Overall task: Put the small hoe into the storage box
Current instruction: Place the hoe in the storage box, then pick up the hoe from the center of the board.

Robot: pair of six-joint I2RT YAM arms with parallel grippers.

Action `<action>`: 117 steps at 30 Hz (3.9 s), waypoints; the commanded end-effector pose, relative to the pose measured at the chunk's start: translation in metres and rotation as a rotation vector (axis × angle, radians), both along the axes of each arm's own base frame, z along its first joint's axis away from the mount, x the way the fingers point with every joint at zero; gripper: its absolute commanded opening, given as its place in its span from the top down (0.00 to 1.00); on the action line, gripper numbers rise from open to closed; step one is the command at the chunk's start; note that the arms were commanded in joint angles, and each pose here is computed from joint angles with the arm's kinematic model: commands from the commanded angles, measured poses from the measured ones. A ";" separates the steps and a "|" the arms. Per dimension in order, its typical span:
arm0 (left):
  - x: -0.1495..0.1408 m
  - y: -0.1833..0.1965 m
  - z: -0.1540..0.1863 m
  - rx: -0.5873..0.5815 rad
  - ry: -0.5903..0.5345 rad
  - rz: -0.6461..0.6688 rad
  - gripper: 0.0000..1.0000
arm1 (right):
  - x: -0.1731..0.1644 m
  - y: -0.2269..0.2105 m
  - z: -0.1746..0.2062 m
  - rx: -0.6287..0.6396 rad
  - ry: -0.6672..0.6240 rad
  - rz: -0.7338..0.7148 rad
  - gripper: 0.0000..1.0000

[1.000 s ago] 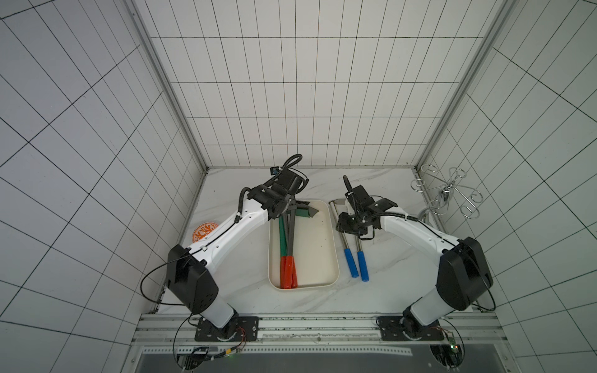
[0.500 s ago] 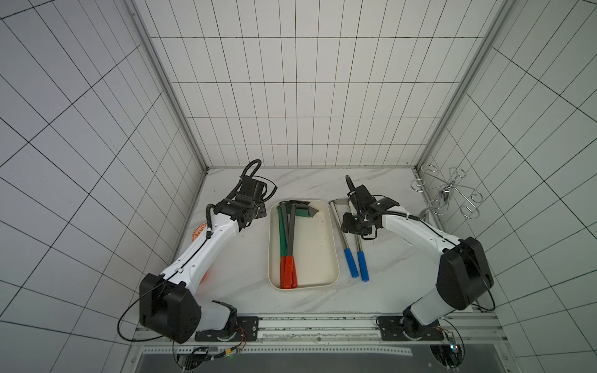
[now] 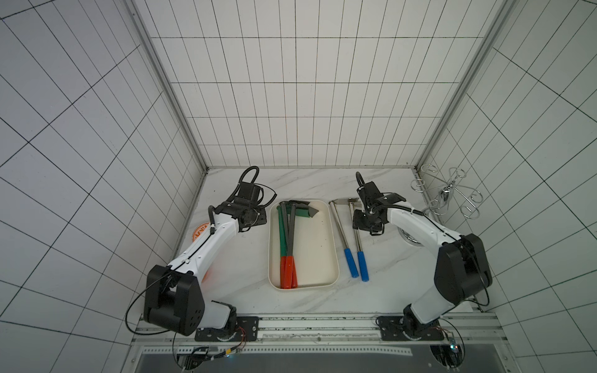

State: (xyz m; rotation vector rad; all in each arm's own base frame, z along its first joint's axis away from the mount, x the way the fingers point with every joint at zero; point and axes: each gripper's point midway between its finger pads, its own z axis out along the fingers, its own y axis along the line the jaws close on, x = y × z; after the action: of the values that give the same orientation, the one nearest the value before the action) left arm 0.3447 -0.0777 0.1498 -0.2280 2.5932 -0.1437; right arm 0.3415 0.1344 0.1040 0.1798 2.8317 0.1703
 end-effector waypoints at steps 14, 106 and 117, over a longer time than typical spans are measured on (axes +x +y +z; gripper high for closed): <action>0.000 -0.009 -0.001 -0.040 -0.005 -0.039 0.52 | 0.070 -0.011 0.000 -0.140 -0.034 -0.012 0.45; -0.004 -0.015 0.002 -0.082 -0.009 -0.050 0.56 | 0.120 -0.016 -0.039 -0.265 0.001 0.146 0.77; -0.005 -0.016 0.001 -0.090 -0.008 -0.054 0.56 | 0.112 -0.012 -0.004 -0.215 -0.059 0.145 0.82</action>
State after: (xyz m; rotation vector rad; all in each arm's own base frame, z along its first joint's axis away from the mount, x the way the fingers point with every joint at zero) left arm 0.3381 -0.0933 0.1439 -0.1877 2.6266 -0.2610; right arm 0.4456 0.1236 0.0586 -0.0918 2.8626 -0.1349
